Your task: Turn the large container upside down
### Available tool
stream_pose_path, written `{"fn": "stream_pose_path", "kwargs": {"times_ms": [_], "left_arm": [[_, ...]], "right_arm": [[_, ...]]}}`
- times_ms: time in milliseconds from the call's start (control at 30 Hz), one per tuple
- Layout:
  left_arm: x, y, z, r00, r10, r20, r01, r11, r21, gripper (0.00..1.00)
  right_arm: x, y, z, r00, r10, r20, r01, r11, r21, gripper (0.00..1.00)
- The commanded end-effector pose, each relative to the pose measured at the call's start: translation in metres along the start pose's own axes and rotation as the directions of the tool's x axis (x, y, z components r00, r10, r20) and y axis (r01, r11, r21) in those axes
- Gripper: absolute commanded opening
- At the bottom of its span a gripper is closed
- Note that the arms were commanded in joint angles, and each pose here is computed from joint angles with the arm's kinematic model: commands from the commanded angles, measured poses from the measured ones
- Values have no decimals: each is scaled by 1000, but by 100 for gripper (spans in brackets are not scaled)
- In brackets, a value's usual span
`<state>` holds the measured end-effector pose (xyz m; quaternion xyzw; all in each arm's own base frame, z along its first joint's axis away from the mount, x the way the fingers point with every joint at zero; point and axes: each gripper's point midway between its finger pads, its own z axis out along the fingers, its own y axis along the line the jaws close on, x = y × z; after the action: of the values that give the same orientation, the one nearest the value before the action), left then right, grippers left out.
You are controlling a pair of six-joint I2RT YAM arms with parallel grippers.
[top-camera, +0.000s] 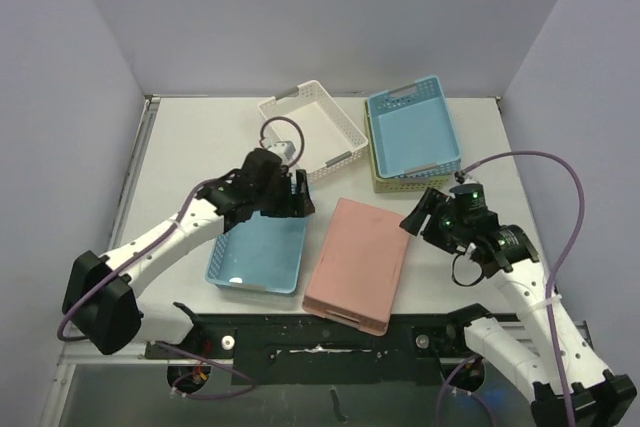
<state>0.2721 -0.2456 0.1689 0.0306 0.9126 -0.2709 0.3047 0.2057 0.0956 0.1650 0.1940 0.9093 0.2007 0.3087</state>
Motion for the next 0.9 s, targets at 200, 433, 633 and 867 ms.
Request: {"fn": "stream_pose_path", "kwargs": {"times_ms": [200,433,633,867], "left_arm": [[35,2,43,985,171,-36,-174,964,-199,61],[43,11,51,986,157,-62,-167,955,-246,17],[4,-9,23,981,195,7,-189,959,-213,0],[-40,-28,-19,979,184,87,-173,977,-122,0]], "right_arm": [[-4,6,3,998,-6,64,2,998,64,65],[-9,2,-4,995,-9,95,1,997,83,66],[-11,2,-4,994,-13,105,4,996,85,67],[-12,5,-2,994,-8,106,0,997,76,67]]}}
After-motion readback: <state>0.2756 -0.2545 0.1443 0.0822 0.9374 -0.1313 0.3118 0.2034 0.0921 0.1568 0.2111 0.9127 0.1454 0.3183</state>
